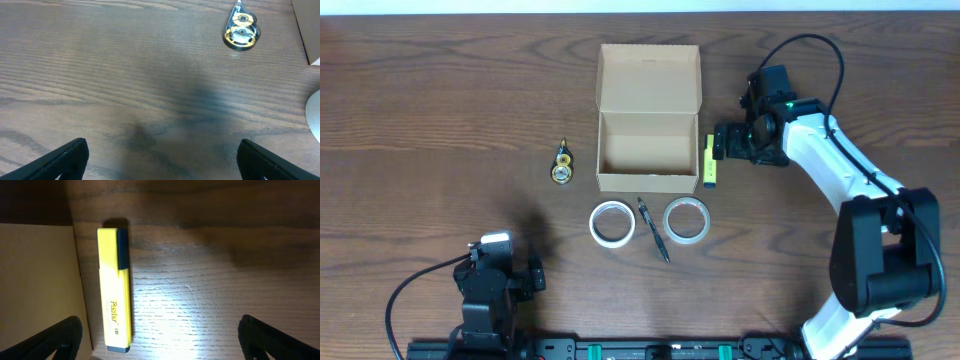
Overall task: Pack container
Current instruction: 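Reach the right gripper to the yellow highlighter and grasp it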
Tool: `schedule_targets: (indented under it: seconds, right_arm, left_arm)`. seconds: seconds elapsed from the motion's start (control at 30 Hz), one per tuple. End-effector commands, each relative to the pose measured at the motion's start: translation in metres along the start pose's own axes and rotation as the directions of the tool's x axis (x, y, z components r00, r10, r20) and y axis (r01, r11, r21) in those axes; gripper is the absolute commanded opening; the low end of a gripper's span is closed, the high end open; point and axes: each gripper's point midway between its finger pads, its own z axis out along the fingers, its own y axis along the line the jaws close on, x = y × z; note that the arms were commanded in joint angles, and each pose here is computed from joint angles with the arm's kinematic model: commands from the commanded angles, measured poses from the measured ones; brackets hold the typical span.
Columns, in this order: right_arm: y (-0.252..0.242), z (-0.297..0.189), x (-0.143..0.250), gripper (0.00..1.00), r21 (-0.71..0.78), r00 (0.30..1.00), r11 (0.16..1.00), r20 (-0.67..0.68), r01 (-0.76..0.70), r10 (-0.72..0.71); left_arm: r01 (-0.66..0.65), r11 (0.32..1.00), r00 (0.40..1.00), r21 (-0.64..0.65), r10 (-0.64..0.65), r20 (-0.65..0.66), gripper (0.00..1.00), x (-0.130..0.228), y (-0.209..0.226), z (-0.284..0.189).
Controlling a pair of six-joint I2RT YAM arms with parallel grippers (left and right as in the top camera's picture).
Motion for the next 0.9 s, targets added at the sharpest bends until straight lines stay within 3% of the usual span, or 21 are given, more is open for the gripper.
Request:
schedule_targets:
  seconds: [0.0, 0.3, 0.63, 0.87]
  right_arm:
    - [0.008, 0.008, -0.003, 0.99, -0.022, 1.0, 1.0, -0.009, -0.008, 0.008]
    - [0.023, 0.031, -0.001, 0.97, -0.069, 1.0, 0.998, -0.028, -0.01, 0.008]
    - [0.028, 0.046, 0.004, 0.84, -0.03, 0.999, 0.999, -0.039, -0.022, 0.021]
    - [0.024, 0.047, 0.004, 0.54, -0.01, 0.999, 1.0, -0.034, -0.021, 0.021]
  left_arm:
    - [-0.005, 1.0, 1.0, -0.009, 0.005, -0.025, 0.95, 0.009, 0.001, 0.004]
    - [-0.005, 1.0, 1.0, -0.009, 0.005, -0.025, 0.95, 0.009, 0.001, 0.004]
    - [-0.005, 1.0, 1.0, -0.009, 0.005, -0.025, 0.95, 0.009, 0.001, 0.004]
    - [-0.005, 1.0, 1.0, -0.009, 0.005, -0.025, 0.95, 0.009, 0.001, 0.004]
